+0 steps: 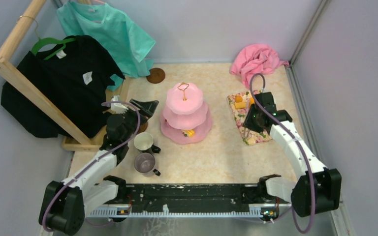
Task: Serve the afternoon tea
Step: Pick up the desert from the tray, then place the desert on the desert table.
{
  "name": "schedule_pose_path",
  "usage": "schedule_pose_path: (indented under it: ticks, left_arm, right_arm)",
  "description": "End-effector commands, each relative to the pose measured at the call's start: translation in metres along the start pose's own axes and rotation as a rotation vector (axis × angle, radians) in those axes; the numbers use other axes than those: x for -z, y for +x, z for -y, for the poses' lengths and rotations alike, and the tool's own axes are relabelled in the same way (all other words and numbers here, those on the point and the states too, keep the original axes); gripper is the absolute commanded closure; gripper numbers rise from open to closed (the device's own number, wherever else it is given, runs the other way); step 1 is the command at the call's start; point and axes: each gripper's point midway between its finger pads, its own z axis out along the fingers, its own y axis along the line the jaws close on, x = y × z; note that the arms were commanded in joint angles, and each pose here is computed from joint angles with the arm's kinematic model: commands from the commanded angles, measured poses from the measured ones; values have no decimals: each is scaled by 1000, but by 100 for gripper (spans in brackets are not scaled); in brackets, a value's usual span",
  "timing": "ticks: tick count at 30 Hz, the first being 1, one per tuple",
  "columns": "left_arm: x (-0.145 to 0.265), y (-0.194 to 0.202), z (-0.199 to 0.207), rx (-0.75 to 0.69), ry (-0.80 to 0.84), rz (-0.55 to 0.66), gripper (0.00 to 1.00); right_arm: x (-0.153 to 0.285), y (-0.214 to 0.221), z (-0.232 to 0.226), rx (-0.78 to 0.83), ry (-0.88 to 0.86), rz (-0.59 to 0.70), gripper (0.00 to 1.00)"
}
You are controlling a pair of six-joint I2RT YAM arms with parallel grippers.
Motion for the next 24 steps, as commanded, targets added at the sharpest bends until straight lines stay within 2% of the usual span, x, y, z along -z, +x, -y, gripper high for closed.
schedule_pose_path:
  ticks: [1,9,15,24]
  left_arm:
    - [1,-19,14,-40,-8,36,1]
    - [-1,-32,32,-68,0,42,1]
    - [-5,-40,47,-88,23,37,2]
    - [-11,-46,66,-105,64,24,2]
  right_arm:
    - [50,-28,-35,82,-95,132,100]
    - [112,-28,-117,256,-274,164,100]
    - [126,-20,-170,346,-348,144,100]
    - [125,-11,-215,428,-363,110,100]
